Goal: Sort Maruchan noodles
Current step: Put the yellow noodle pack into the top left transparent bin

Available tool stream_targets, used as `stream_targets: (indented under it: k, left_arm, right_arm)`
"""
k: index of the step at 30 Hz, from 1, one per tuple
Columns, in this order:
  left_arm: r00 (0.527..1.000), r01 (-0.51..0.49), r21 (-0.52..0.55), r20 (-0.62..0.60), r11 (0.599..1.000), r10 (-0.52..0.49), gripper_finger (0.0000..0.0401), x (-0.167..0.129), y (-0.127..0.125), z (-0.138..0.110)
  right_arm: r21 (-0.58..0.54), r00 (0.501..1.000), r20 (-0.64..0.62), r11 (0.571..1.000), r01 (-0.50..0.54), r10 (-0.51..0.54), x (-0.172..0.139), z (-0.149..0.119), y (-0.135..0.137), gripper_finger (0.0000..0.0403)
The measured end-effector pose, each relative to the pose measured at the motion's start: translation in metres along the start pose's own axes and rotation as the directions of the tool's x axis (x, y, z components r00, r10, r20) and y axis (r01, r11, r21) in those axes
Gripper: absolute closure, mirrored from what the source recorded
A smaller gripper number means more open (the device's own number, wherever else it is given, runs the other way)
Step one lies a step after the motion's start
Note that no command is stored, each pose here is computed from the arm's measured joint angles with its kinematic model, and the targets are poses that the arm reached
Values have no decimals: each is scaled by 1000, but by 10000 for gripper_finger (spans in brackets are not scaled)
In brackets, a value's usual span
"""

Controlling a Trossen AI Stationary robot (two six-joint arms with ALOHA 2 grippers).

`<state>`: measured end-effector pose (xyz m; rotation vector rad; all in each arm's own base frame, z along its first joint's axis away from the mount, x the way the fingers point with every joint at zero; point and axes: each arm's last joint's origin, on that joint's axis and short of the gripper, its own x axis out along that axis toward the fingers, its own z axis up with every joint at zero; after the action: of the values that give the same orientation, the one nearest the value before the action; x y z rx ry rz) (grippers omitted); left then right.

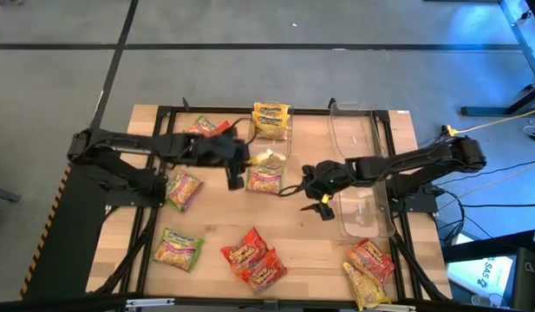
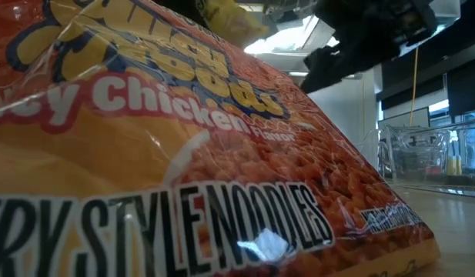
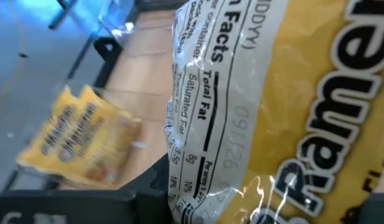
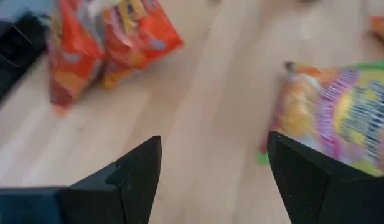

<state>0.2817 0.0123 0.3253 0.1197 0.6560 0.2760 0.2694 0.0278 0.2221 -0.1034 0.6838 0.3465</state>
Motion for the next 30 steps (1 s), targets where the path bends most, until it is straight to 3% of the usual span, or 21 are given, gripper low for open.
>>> stream_targets:
  k: [9, 14, 21, 30]
  left_arm:
    - [988, -18, 105, -151, 994, 33, 277, 46, 66, 32]
    - [966, 47, 51, -257, 998, -32, 277, 85, 104, 35]
    - [929, 98, -9, -358, 995, -95, 277, 137, 138, 15]
    - [848, 139, -57, -508, 989, -149, 277, 173, 141, -19]
  right_arm:
    - [68, 998, -19, 996, -52, 54, 11, -20, 2, 144]
    - [108, 998, -39, 993, -52, 57, 13, -28, 3, 144]
    - [140, 998, -30, 989, -50, 55, 15, -36, 4, 144]
    - [136, 999, -29, 990, -37, 41, 15, -36, 3, 144]
